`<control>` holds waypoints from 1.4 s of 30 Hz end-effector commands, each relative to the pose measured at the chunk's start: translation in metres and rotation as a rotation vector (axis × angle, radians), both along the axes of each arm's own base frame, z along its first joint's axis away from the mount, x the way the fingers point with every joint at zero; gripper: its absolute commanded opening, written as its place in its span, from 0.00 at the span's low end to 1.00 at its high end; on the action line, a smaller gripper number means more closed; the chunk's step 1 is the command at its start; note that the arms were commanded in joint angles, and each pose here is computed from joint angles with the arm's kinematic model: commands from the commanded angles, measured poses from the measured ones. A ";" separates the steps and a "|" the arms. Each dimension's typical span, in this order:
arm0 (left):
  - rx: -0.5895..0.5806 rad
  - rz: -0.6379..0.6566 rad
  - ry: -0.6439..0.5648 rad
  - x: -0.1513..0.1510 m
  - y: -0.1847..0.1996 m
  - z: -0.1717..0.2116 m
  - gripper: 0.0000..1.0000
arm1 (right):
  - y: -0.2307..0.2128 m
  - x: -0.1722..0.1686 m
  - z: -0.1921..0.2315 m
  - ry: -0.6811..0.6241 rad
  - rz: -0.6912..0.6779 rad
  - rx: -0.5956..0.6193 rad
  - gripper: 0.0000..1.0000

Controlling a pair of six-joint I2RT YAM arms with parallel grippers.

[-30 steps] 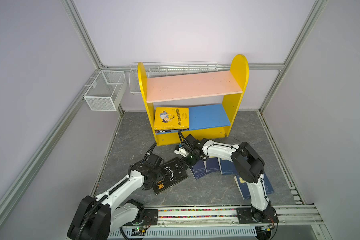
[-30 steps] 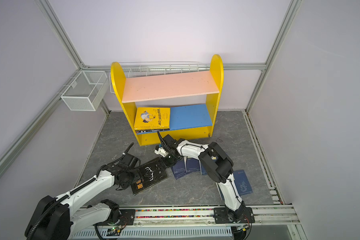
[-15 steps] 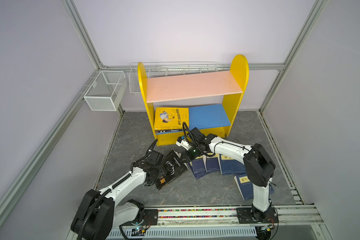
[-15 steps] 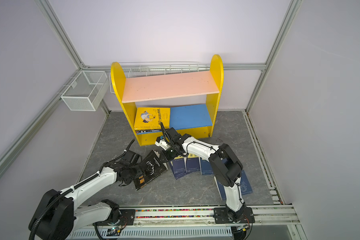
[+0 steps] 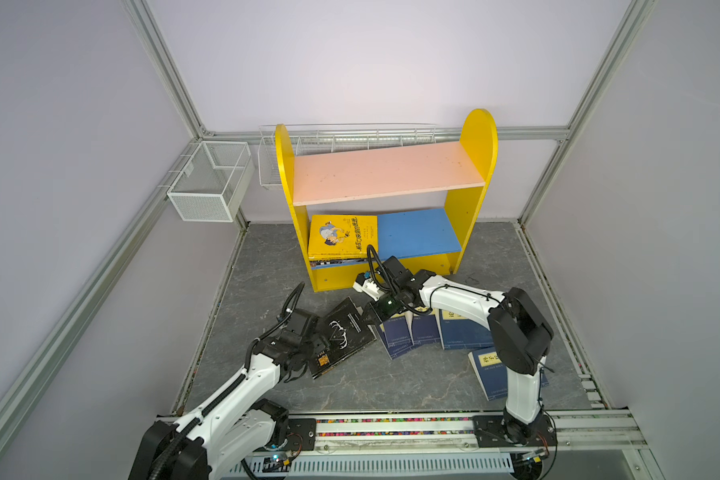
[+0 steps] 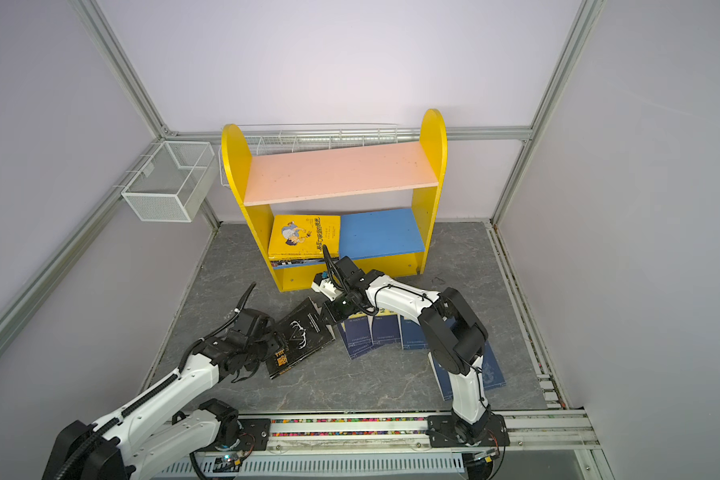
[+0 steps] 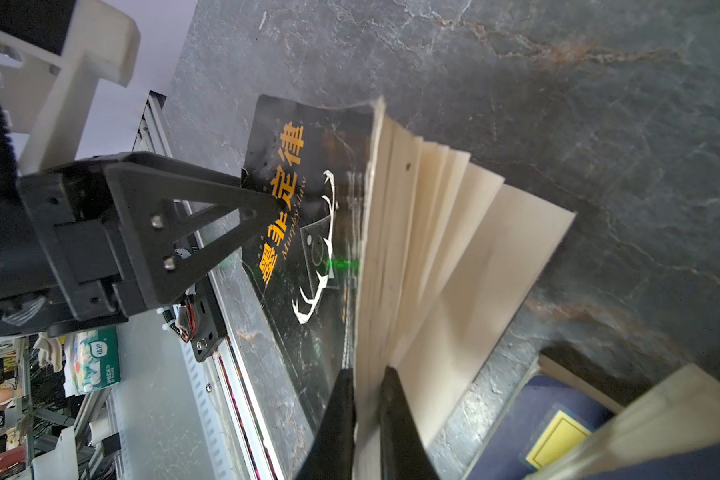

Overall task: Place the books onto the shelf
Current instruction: 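Grasp the black book edge with right gripper while left gripper holds its corner, then lift the black book upright with both grippers toward the shelf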

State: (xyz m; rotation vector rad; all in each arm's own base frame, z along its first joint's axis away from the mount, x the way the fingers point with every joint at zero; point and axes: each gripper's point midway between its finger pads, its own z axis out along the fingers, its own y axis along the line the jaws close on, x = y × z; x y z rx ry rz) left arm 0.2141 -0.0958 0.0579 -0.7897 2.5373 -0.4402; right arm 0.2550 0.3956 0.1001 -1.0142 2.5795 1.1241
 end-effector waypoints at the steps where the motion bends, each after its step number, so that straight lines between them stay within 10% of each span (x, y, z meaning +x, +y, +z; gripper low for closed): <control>1: -0.213 0.068 -0.208 0.028 -0.021 0.047 0.78 | 0.009 -0.010 0.056 0.001 0.041 0.200 0.07; 8: -0.261 -0.031 -0.352 0.027 -0.028 0.082 0.86 | -0.017 0.006 0.083 0.076 -0.068 0.308 0.07; 17: -0.278 -0.184 -0.258 0.021 -0.053 0.065 0.90 | -0.044 0.038 0.090 0.141 -0.226 0.361 0.07; 42: -0.331 -0.181 -0.283 0.042 -0.069 0.054 0.93 | -0.094 0.079 0.100 0.180 -0.428 0.460 0.07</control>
